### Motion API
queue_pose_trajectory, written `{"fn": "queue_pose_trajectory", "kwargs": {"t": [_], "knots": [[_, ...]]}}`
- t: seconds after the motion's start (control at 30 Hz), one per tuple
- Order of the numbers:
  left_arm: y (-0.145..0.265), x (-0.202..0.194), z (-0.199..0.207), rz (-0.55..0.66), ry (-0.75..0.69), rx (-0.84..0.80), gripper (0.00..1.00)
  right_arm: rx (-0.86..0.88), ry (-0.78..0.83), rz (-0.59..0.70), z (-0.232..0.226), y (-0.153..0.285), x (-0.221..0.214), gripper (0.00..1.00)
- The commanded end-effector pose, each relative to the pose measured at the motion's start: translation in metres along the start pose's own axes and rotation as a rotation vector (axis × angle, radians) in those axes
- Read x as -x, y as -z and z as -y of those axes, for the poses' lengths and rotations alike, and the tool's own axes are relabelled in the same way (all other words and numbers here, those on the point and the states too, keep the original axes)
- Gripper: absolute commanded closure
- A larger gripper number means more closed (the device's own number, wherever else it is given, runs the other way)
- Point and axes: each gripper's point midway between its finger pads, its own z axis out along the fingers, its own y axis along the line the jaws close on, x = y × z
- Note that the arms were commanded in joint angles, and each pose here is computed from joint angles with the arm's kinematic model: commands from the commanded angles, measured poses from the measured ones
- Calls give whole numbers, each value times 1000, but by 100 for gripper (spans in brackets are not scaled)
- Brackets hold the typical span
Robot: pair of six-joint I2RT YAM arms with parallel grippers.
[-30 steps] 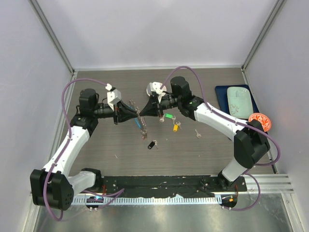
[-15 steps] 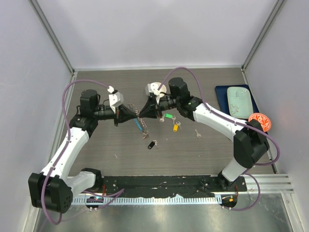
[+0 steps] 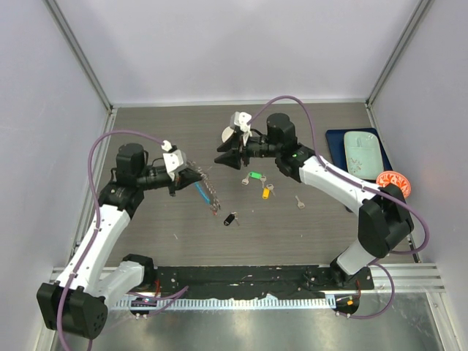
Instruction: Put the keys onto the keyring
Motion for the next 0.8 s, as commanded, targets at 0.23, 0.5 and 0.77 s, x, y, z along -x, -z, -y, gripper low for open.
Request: {"fn": "queue_pose_trajectory", "kwargs": {"t": [0.23,0.5,0.77], "knots": [[-1,14,2,53,-74,-12,100,159,40,101,-30,-9,25,48],[-2,16,2,72,-81,-8,100,188,21,96,-35,-20,15,47],[-1,19,-2,82,-84,22,100,230,19,86,-43,-19,11,45]]}}
